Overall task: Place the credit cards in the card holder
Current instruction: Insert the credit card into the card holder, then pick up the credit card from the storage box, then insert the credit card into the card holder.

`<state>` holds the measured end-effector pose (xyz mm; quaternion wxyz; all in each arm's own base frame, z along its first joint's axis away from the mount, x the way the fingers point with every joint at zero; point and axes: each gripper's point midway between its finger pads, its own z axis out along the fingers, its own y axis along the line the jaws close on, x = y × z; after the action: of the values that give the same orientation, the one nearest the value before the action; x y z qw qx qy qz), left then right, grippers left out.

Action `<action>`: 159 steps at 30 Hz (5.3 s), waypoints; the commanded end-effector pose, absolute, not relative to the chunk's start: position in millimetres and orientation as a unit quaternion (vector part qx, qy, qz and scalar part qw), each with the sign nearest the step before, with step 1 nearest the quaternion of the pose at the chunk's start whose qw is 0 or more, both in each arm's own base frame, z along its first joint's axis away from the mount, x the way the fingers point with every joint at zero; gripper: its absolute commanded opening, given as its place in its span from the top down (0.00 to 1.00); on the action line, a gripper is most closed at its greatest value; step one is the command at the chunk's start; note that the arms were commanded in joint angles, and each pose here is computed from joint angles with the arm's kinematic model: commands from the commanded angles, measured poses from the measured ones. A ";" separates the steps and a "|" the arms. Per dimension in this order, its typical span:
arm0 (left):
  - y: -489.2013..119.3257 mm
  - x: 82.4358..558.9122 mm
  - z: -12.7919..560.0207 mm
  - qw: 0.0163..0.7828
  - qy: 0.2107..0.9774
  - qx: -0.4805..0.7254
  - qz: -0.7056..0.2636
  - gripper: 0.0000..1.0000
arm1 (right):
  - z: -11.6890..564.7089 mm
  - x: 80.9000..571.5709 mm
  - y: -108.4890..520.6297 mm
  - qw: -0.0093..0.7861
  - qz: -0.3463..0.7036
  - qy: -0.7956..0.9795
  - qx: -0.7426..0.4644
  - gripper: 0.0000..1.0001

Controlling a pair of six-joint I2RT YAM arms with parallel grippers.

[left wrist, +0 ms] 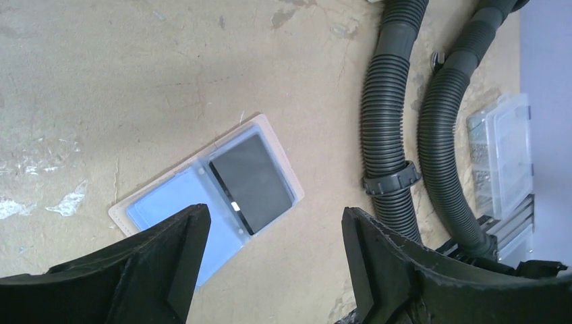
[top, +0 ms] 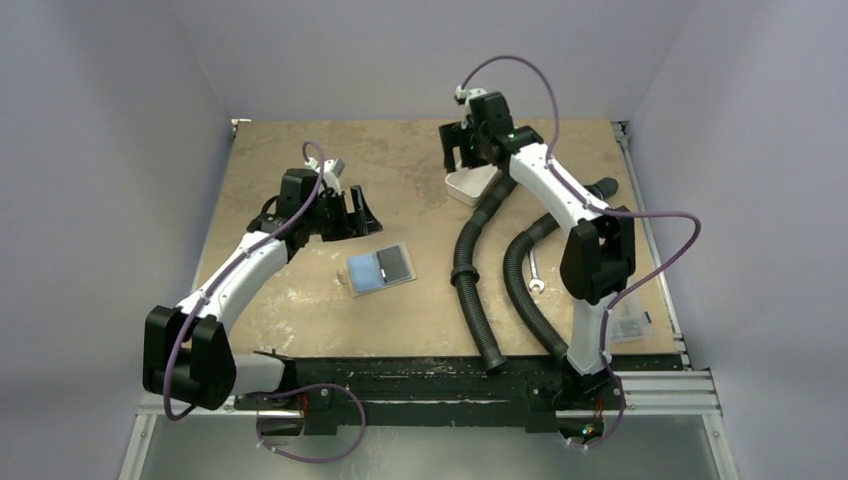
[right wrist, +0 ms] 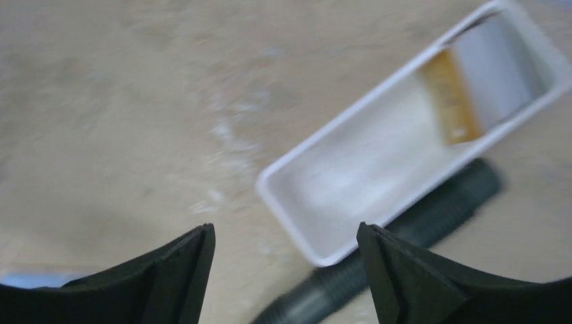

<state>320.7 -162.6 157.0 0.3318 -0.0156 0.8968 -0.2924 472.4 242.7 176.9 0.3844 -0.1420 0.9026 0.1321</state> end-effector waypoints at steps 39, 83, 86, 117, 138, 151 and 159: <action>-182.6 323.3 148.8 0.369 0.890 0.101 -0.249 0.23 | 128.8 648.8 104.5 0.425 -0.278 0.832 -0.226 0.35; -184.5 318.9 147.5 0.366 0.887 0.109 -0.258 0.23 | 190.4 637.5 97.8 0.458 -0.276 0.821 -0.201 0.89; -184.7 318.5 147.6 0.366 0.887 0.109 -0.259 0.23 | 192.8 634.1 99.7 0.457 -0.265 0.825 -0.202 0.97; -153.0 289.8 51.3 0.203 0.940 -0.040 -0.273 0.74 | 162.0 342.9 355.3 0.232 0.493 0.830 -0.118 1.00; -120.9 271.0 4.5 0.136 0.974 -0.064 -0.169 1.00 | 76.2 310.2 389.7 0.159 0.444 0.873 -0.126 1.00; -118.0 269.9 3.7 0.135 0.976 -0.064 -0.162 1.00 | 53.4 312.6 396.1 0.144 0.444 0.874 -0.136 1.00; -116.8 270.0 6.6 0.139 0.975 -0.064 -0.159 1.00 | 48.4 313.6 396.7 0.139 0.440 0.876 -0.139 1.00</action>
<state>275.1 -138.5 19.9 0.1442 -0.0612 0.9629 -0.2198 305.2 391.4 41.9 0.1217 -0.1218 0.8830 0.4367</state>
